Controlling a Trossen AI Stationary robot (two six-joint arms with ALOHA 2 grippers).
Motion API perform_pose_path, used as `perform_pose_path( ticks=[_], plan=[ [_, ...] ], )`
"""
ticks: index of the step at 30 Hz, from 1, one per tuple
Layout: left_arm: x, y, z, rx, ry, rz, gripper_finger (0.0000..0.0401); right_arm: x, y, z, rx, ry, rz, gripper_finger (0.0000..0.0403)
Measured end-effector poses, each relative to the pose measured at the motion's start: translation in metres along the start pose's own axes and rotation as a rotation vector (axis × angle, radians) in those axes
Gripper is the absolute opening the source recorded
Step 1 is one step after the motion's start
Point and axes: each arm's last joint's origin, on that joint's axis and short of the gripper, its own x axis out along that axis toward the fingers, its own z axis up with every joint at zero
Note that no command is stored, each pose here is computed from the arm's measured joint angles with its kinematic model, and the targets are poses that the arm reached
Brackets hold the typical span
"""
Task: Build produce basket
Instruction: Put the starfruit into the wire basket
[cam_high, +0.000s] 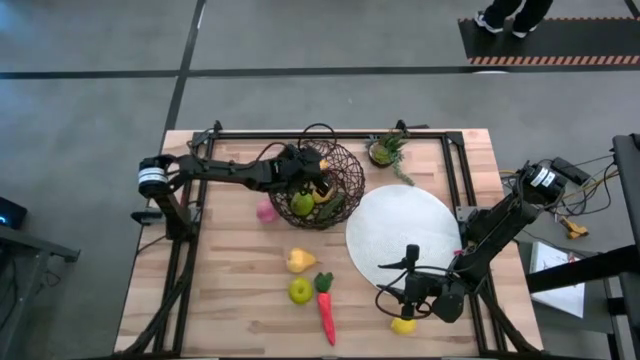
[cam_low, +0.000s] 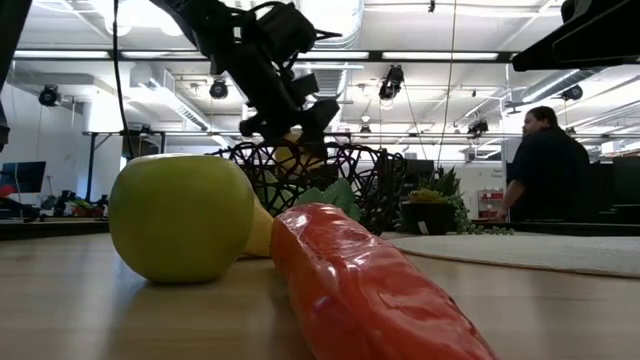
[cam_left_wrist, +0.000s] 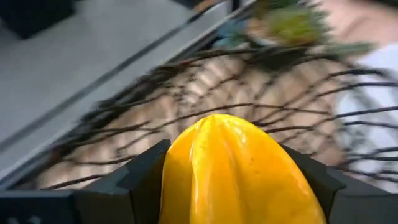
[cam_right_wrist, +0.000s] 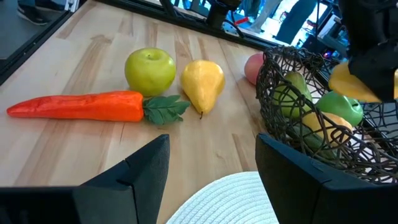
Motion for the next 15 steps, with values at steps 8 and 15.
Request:
perform_pose_path(
  ticks=[8,15],
  plan=[
    [0.004,-0.005,-0.008,-0.118,-0.200,-0.223,0.0233,0.000,0.000,0.000,-0.006,0.000,0.000,0.0224],
    [0.005,-0.002,-0.020,-0.147,-0.263,-0.251,0.0233,0.000,0.000,0.000,-0.009,0.000,0.000,0.0224]
  ],
)
